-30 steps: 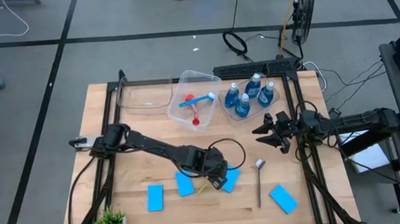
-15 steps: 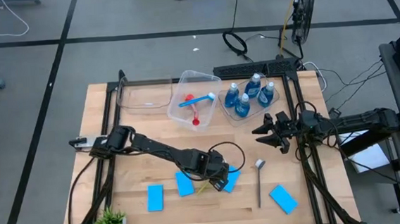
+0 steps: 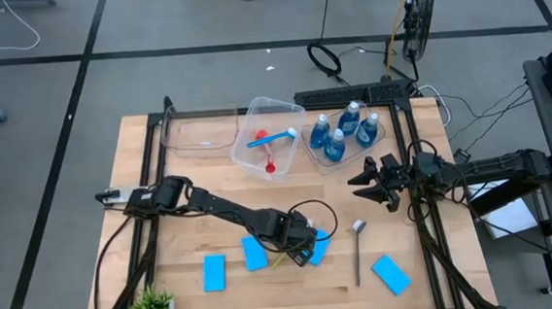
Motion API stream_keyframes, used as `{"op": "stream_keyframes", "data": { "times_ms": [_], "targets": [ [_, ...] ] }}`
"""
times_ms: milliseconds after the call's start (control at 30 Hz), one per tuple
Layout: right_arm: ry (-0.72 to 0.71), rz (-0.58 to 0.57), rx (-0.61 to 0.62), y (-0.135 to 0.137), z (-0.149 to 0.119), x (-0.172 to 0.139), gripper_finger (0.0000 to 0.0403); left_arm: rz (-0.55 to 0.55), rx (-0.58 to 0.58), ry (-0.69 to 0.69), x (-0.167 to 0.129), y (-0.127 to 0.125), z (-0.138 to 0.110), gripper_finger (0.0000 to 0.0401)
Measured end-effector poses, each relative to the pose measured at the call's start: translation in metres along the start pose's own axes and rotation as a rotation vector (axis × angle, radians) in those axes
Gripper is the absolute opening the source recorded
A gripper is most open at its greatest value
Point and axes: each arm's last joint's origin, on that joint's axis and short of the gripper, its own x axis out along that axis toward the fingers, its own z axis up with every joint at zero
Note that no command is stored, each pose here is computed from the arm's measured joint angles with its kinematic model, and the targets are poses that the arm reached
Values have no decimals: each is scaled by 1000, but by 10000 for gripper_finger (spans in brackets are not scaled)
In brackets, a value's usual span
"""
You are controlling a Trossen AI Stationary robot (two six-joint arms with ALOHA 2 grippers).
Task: Pick & Place Kitchen Sink Supplies
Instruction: Put the light green dish brush into the transparent container
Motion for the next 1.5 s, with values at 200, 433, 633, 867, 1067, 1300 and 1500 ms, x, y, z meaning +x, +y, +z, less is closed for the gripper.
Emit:
{"op": "stream_keyframes", "data": {
  "times_ms": [200,433,633,867,1067,1300,1500],
  "targets": [
    [3,-3,-10,0,0,0,185,38,-20,-3,0,3,-1,161],
    [3,-3,-11,0,0,0,185,51,-24,3,1,4,-2,44],
    [4,-3,-11,0,0,0,185,47,-95,4,1,5,0,31],
    [4,-3,-10,0,0,0,185,-33,-129,0,-17,3,10,18],
    [9,-6,-9,-1,-1,0,185,-203,-133,-96,-71,-5,20,21],
    [12,-7,-9,-1,-1,0,185,-349,-144,-216,-149,-2,17,19],
    [15,-9,-25,-1,-1,0,185,-451,-83,-369,-209,2,4,19]
  ]
}}
